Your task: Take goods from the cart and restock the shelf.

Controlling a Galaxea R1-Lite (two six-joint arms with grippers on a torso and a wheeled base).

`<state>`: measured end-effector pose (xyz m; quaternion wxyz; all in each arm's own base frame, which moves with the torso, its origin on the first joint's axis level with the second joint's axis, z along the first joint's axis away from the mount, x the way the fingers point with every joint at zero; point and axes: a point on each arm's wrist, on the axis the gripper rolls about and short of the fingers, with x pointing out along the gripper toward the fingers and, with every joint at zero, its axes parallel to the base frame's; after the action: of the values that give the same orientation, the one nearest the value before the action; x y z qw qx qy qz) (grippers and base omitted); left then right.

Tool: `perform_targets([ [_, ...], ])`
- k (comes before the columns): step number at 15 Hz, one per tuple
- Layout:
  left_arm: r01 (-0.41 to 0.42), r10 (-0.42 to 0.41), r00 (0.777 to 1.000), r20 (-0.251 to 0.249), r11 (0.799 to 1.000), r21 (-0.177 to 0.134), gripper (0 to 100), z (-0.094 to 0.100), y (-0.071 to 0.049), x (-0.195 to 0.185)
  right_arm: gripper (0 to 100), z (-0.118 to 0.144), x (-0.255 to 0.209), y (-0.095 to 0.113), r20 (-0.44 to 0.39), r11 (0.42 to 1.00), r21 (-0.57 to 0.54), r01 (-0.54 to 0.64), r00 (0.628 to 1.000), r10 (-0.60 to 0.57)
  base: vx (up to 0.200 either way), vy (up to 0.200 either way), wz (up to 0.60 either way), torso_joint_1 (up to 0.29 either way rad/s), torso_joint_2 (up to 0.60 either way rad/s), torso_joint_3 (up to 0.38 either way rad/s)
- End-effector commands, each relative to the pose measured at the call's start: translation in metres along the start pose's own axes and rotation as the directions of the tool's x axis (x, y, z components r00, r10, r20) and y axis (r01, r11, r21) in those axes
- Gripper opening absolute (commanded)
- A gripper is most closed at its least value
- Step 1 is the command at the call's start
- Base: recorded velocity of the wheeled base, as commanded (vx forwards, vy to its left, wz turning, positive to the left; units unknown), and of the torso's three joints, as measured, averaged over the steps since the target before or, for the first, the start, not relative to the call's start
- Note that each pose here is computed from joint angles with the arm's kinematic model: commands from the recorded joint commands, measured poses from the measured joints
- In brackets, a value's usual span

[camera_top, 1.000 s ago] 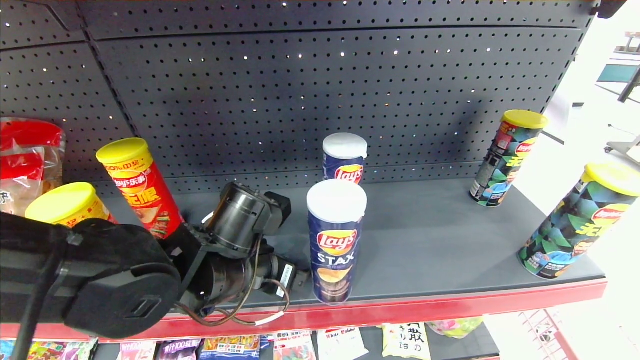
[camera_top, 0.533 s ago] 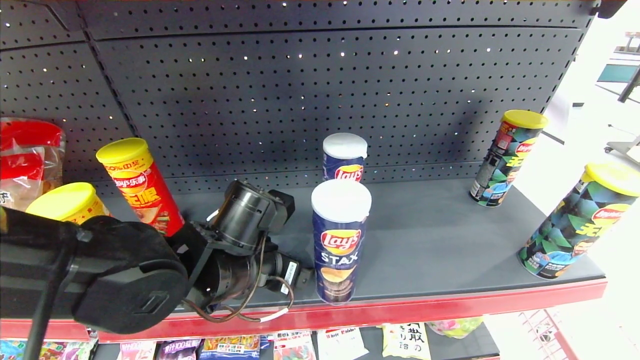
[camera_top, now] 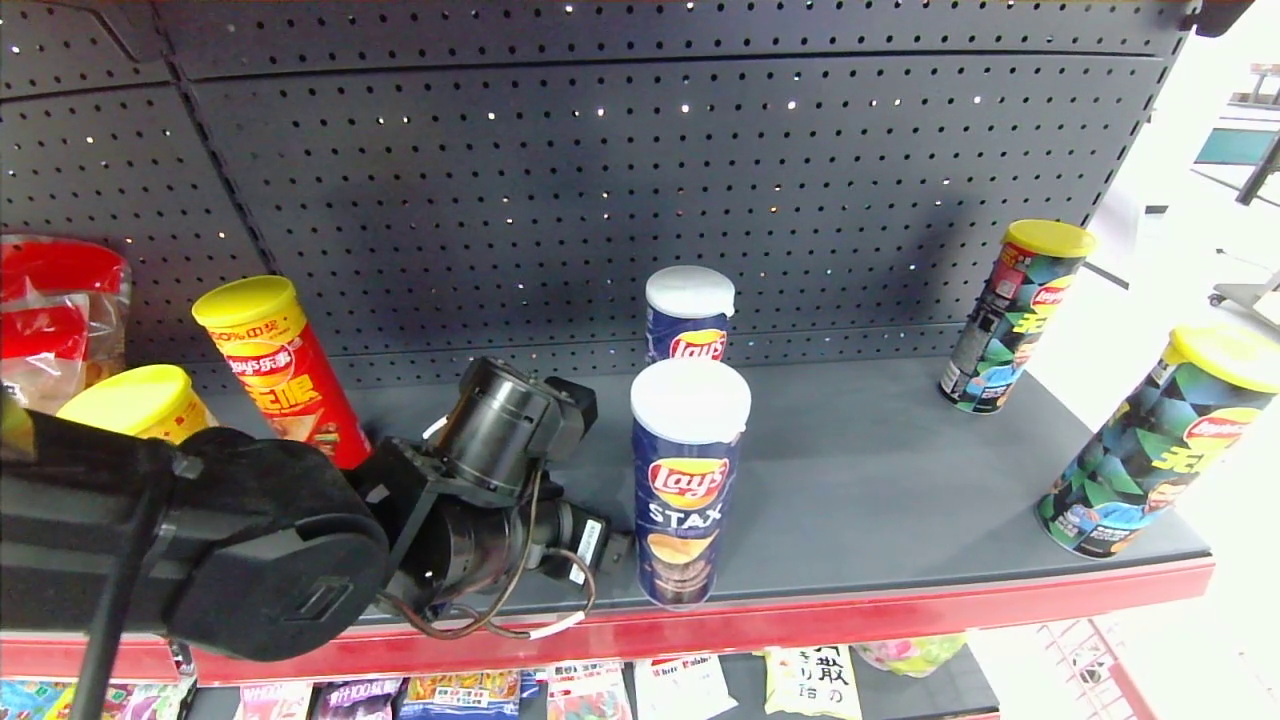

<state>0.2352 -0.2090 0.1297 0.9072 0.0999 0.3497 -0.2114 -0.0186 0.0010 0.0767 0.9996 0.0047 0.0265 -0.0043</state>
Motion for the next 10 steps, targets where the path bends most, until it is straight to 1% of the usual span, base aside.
perform_targets([
  [1, 0.004, -0.004, 1.0, 0.001, 1.0, 0.003, 100, 0.0, -0.002, 0.001, 100, 0.0, 0.0, 0.0, -0.002, 1.0, 0.0, -0.001, 1.0, 0.001, 0.0, 0.0, 0.0, 0.0, 0.0, 0.0],
  [5, 0.004, -0.004, 1.0, -0.002, 1.0, 0.002, 100, 0.0, -0.002, 0.0, 100, 0.0, 0.0, 0.0, -0.002, 1.0, 0.001, -0.001, 1.0, 0.001, 0.0, 0.0, 0.0, 0.0, 0.0, 0.0],
  [7, -0.008, 0.008, 1.0, -0.003, 1.0, -0.021, 100, -0.004, 0.001, -0.005, 100, 0.0, 0.0, 0.0, -0.002, 1.0, 0.001, -0.001, 1.0, 0.001, 0.0, 0.0, 0.0, 0.0, 0.0, 0.0],
  [8, -0.01, 0.01, 1.0, 0.003, 1.0, -0.029, 100, -0.005, 0.003, -0.011, 100, 0.0, 0.0, 0.0, -0.002, 1.0, 0.001, -0.001, 1.0, 0.001, 0.0, 0.0, 0.0, 0.0, 0.0, 0.0],
  [10, -0.001, 0.002, 0.999, 0.032, 0.999, -0.033, 100, -0.008, 0.007, -0.031, 100, 0.0, 0.0, 0.0, -0.002, 1.0, 0.001, -0.001, 1.0, 0.001, 0.0, 0.0, 0.0, 0.0, 0.0, 0.0],
])
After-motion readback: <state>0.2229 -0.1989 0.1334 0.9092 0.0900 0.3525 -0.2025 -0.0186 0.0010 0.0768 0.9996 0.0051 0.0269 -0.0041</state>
